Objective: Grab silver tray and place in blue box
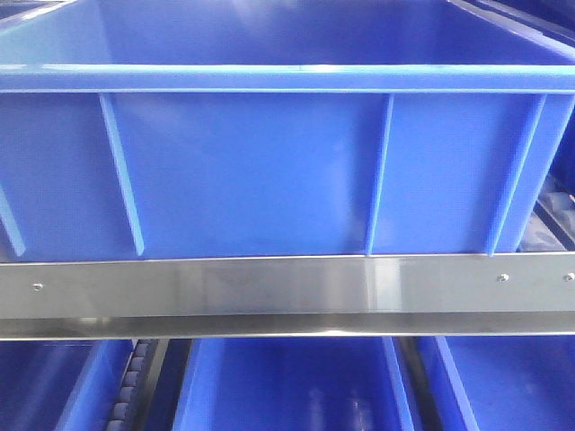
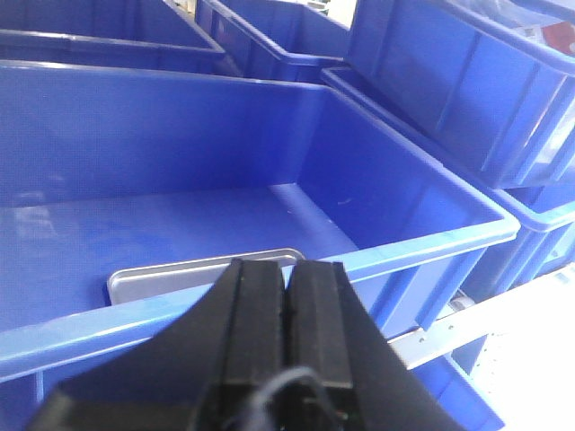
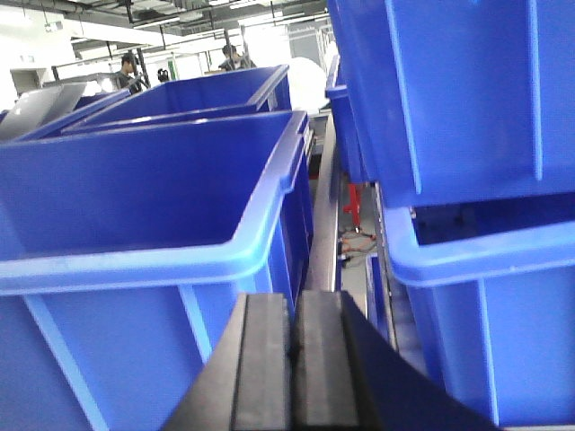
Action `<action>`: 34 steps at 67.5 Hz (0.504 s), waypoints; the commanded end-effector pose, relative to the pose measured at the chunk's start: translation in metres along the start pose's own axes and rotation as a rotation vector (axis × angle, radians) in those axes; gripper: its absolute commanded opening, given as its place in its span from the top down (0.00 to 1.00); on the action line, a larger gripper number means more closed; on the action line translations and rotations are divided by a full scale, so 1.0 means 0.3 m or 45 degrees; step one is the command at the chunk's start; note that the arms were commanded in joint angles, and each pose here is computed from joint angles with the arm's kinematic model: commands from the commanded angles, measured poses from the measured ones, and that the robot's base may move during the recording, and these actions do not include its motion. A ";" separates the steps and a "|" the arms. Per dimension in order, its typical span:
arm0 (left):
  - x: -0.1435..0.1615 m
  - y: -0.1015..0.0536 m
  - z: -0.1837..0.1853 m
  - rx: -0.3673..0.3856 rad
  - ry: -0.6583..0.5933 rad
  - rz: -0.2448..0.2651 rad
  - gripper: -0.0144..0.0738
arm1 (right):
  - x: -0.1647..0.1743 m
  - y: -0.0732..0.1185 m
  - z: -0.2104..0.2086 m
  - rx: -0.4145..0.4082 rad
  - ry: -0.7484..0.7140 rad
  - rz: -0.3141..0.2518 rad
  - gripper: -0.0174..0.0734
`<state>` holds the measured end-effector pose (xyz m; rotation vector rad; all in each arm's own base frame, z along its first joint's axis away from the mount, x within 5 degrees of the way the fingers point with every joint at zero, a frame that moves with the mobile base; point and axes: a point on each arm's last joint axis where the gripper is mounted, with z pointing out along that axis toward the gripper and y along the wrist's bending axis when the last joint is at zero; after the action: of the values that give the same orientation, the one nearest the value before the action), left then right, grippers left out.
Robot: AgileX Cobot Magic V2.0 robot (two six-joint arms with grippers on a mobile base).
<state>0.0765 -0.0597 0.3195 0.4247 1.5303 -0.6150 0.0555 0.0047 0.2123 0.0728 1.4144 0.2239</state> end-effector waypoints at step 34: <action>-0.050 -0.013 0.001 0.042 -0.121 0.003 0.94 | -0.044 0.007 -0.007 -0.017 -0.129 -0.019 0.75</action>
<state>0.0765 -0.0597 0.3195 0.4259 1.5298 -0.6137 0.0557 0.0047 0.2112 0.0723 1.4264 0.2217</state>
